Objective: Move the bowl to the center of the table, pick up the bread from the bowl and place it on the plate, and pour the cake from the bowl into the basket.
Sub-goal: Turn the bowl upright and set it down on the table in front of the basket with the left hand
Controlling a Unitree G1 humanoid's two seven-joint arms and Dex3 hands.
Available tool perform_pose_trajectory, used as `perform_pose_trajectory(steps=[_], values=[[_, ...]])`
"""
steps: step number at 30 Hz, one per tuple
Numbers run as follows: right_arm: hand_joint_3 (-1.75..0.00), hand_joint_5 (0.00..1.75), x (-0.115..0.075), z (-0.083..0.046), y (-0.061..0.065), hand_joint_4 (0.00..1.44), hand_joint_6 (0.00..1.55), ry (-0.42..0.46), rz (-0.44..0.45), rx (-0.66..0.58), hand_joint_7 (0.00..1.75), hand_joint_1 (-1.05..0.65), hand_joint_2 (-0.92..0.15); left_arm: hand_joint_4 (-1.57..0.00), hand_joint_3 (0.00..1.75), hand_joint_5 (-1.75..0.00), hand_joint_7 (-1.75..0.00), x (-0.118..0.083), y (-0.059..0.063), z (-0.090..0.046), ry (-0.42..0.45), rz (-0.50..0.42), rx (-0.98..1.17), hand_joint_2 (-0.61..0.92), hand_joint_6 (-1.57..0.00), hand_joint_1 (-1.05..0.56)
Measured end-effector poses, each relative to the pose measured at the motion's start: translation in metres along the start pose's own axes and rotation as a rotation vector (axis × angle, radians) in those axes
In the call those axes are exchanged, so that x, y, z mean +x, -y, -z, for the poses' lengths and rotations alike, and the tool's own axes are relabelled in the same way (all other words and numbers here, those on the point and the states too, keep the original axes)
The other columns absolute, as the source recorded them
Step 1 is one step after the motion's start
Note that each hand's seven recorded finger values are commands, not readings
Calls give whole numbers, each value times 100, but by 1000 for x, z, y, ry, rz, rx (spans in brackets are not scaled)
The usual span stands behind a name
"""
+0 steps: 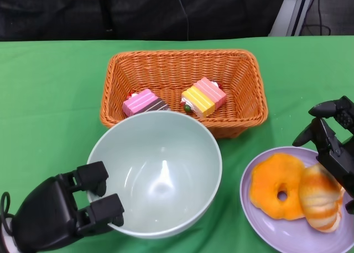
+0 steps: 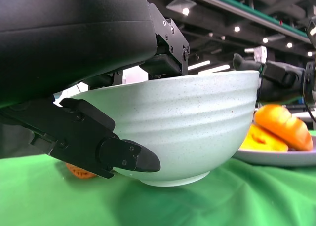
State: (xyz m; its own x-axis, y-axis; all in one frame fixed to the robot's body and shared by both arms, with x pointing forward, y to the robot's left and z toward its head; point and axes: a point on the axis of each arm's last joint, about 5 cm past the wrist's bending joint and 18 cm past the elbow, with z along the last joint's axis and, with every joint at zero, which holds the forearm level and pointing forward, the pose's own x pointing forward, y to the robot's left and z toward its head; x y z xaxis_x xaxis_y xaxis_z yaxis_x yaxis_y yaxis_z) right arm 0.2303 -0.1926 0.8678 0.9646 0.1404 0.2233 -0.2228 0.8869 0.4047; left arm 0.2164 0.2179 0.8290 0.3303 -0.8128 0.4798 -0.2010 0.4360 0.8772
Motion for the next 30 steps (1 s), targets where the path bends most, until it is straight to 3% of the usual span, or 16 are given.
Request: perform_pose_trajectory(steps=[9, 21, 25, 30], values=[[-70, 175, 0, 0, 0, 73, 61, 2, -1, 0, 146, -10, -82, -55, 27, -175, -168, -6, -1, 6, 27, 116, -7, 92, -50, -22], [-71, 175, 1, 0, -1, 74, 61, 1, -1, 0, 146, -10, -81, -54, 31, -175, -173, -2, 3, 9, 44, 166, -18, 92, -45, -25], [-71, 174, 1, -1, -2, 73, 61, 6, -5, -2, 145, -10, -80, -56, 22, -175, -157, 1, 8, 8, 25, 175, -21, 92, -54, -24], [-74, 175, 1, -3, -3, 72, 61, 14, -9, -5, 146, -10, -81, -57, 24, -175, -172, 4, 13, 7, 11, 181, -18, 92, -45, -18]])
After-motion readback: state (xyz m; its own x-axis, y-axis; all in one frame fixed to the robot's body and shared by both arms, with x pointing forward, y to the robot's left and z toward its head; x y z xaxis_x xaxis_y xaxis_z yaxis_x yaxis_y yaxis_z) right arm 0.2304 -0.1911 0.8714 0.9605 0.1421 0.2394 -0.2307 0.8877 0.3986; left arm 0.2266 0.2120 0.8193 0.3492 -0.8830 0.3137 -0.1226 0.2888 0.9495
